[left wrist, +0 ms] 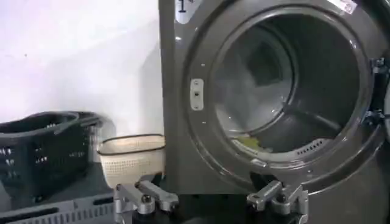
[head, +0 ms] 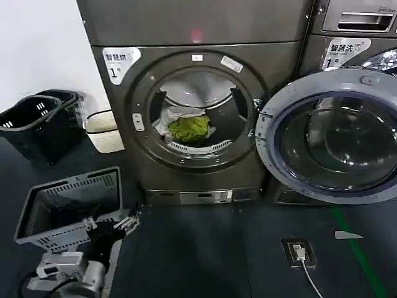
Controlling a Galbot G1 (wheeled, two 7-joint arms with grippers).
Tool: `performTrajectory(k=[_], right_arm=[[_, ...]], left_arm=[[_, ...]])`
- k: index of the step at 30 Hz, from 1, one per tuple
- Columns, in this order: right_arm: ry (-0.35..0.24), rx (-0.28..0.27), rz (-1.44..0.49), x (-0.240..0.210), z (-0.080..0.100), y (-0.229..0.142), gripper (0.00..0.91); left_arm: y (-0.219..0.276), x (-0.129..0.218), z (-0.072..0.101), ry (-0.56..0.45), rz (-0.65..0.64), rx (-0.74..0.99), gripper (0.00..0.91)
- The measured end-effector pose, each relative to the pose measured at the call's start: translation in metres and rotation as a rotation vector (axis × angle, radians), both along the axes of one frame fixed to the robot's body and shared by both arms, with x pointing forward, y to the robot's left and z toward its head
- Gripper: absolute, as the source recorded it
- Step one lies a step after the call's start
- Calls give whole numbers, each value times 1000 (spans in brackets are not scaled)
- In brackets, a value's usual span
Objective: Grasp the clothes from the dryer.
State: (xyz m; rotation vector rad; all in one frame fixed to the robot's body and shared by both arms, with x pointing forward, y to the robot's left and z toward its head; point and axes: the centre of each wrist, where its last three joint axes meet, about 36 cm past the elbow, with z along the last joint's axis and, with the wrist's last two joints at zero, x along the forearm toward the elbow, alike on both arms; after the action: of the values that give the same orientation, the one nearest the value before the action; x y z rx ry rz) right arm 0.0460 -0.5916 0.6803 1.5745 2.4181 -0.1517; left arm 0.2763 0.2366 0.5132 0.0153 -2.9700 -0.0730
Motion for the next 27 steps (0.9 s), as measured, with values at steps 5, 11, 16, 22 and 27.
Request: performTrajectory(k=[5, 11, 16, 22, 27], right_arm=[[-4, -6, 3, -2, 0, 0, 907], [-8, -9, 5, -3, 0, 1, 907], [-11, -10, 7, -3, 0, 0, 907], [-12, -20, 16, -2, -2, 0, 907], [-23, -36, 27, -2, -2, 0, 907]], left_arm=[[-1, -1, 1, -10, -4, -2, 907], [-1, 1, 1, -13, -3, -5, 907], [-1, 3, 0, -13, -2, -7, 907], [0, 5, -3, -7, -2, -7, 907], [-1, 5, -3, -6, -4, -4, 907]])
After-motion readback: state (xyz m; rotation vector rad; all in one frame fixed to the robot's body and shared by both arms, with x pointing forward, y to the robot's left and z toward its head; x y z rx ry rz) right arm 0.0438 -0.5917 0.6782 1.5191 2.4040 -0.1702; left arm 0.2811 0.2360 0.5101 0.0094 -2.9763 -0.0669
